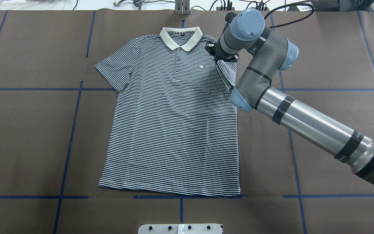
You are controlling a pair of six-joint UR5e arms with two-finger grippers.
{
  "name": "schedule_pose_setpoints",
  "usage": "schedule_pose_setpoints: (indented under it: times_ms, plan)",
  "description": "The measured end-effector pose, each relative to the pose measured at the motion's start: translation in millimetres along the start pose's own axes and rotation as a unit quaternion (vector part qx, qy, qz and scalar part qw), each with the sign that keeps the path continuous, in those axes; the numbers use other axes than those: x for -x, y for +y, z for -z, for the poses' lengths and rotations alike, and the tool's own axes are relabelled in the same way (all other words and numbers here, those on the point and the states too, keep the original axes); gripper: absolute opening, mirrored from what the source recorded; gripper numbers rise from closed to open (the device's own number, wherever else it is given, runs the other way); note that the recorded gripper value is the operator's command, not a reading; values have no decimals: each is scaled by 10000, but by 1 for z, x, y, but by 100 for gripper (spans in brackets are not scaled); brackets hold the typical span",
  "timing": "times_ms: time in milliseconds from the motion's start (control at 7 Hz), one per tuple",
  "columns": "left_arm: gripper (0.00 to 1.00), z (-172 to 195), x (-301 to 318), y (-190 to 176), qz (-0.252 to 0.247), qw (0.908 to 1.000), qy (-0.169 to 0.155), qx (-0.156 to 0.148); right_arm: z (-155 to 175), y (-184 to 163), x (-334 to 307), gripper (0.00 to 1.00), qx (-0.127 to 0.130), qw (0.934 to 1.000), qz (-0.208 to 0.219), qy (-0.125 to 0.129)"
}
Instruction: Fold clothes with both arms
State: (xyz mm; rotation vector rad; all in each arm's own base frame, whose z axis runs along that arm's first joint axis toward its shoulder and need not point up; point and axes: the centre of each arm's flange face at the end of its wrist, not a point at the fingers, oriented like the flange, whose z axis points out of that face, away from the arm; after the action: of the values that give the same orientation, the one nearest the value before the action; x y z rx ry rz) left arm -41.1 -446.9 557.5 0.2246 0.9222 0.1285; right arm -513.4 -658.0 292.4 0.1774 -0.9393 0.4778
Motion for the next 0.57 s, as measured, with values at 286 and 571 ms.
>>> schedule_pose_setpoints:
  times_ms: [286,571]
  plan:
    - [100,1,-1,-1,-2,10000,7,-10,-5,-1,-1,52,-73,10000,-4,57]
    - [100,1,-3,-3,-86,9999,22,-82,-9,6,0,100,-183,9998,35,86]
